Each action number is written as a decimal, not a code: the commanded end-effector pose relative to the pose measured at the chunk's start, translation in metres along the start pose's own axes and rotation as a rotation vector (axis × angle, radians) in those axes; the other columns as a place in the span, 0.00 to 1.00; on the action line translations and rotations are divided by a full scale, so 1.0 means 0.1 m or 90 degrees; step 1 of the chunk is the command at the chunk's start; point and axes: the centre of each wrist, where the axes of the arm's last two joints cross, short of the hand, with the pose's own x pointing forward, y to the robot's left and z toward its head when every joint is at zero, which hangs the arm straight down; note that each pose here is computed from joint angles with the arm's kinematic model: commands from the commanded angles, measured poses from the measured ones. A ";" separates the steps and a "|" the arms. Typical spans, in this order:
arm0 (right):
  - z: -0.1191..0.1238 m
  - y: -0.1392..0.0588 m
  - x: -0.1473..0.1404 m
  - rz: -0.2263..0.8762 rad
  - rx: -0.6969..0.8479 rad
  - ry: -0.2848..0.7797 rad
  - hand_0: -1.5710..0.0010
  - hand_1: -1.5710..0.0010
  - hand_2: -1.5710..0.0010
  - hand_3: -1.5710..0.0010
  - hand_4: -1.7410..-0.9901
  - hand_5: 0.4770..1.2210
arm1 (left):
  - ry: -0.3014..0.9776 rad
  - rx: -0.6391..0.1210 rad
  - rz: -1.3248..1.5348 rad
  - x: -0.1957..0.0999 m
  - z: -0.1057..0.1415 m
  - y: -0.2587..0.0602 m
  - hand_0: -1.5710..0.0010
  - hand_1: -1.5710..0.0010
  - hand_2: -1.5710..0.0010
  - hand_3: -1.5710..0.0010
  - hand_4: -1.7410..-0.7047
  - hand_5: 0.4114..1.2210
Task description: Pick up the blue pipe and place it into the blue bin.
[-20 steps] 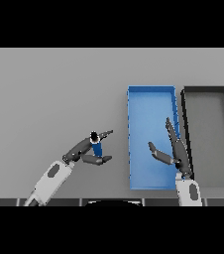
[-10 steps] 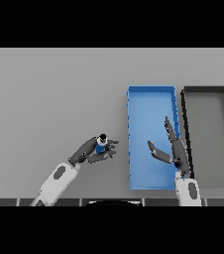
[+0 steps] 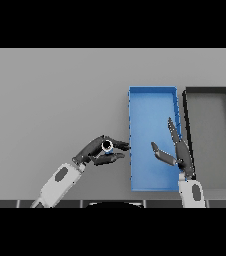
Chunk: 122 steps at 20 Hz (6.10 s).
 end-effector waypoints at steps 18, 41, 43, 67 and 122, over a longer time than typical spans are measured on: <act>1.45 1.51 0.28 -0.040 -0.445 0.051 1.00 1.00 1.00 1.00 0.73 0.18 | 0.027 -0.043 -0.017 0.16 -0.08 0.01 0.00 0.00 0.00 0.08 0.01 1.00; 0.38 1.34 1.34 0.049 0.097 0.054 1.00 1.00 1.00 1.00 0.65 0.08 | 0.066 -0.035 -0.026 0.13 -0.12 0.11 0.00 0.00 0.00 0.06 0.01 1.00; 0.26 1.31 1.35 0.052 0.099 0.059 1.00 1.00 1.00 1.00 0.68 0.07 | 0.076 -0.029 -0.021 0.15 -0.15 0.15 0.00 0.00 0.00 0.04 0.01 1.00; -0.35 1.22 1.83 0.065 0.166 -0.015 0.04 0.04 0.04 0.05 0.36 0.88 | -0.171 -0.025 -0.017 0.05 -0.07 0.29 0.04 0.09 0.04 0.68 0.01 1.00; 0.04 -0.38 0.99 -0.249 -0.352 0.155 0.00 0.00 0.00 0.00 0.32 1.00 | 0.149 -0.070 -0.111 0.18 0.06 0.27 1.00 1.00 1.00 1.00 0.88 0.07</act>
